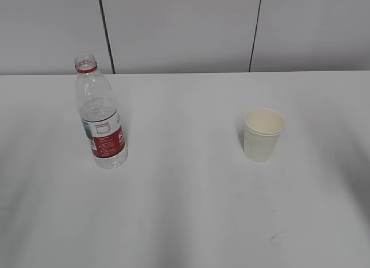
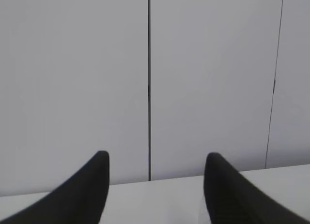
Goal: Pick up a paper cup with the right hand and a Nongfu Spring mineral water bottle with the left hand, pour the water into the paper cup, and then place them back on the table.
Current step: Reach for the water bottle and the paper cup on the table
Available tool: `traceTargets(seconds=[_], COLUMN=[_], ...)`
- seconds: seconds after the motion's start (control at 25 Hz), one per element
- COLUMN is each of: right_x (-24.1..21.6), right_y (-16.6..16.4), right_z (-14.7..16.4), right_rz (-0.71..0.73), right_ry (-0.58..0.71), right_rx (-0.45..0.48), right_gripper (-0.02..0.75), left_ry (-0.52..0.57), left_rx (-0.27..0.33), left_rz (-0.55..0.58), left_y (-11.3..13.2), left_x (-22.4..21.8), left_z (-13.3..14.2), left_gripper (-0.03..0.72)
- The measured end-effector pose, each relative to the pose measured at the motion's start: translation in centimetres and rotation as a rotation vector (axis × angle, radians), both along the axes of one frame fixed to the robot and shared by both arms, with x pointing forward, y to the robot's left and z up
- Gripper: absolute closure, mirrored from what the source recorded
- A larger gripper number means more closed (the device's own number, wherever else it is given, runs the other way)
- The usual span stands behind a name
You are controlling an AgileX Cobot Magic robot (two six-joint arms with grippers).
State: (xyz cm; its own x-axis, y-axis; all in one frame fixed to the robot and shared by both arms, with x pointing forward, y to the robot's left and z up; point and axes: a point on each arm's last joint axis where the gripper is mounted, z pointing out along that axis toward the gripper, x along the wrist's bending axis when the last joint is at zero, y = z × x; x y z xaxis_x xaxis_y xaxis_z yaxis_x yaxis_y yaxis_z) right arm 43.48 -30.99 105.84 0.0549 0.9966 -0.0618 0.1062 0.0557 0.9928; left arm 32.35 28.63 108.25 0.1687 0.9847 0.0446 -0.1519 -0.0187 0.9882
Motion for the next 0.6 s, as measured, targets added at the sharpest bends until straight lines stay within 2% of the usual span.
traceTargets(seconds=[0.16, 0.28, 0.4, 0.52, 0.6], right_x=[1.7, 2.4, 2.8, 3.6, 3.9], right_y=[0.1, 0.8, 1.7, 2.1, 2.3], right_z=[-2.0, -4.9, -8.0, -10.4, -11.3], right_rz=[0.014, 0.095, 0.198, 0.239, 0.267], right_ry=[-0.058, -0.043, 0.006, 0.061, 0.048], right_rx=[0.05, 0.073, 0.089, 0.111, 0.128], right_gripper=[0.174, 0.174, 0.174, 0.174, 0.174], left_ry=[0.097, 0.138, 0.138, 0.146, 0.161], left_rx=[-0.031, -0.036, -0.031, -0.022, -0.018], left_rz=[-0.008, -0.011, -0.014, -0.017, -0.017], left_y=[-0.4, -0.6, -0.8, -0.9, -1.0], left_x=[2.2, 3.3, 4.1, 4.5, 4.7], left_z=[-2.7, -4.2, -4.5, -4.7, -4.9], left_gripper=[0.305, 0.305, 0.305, 0.305, 0.305])
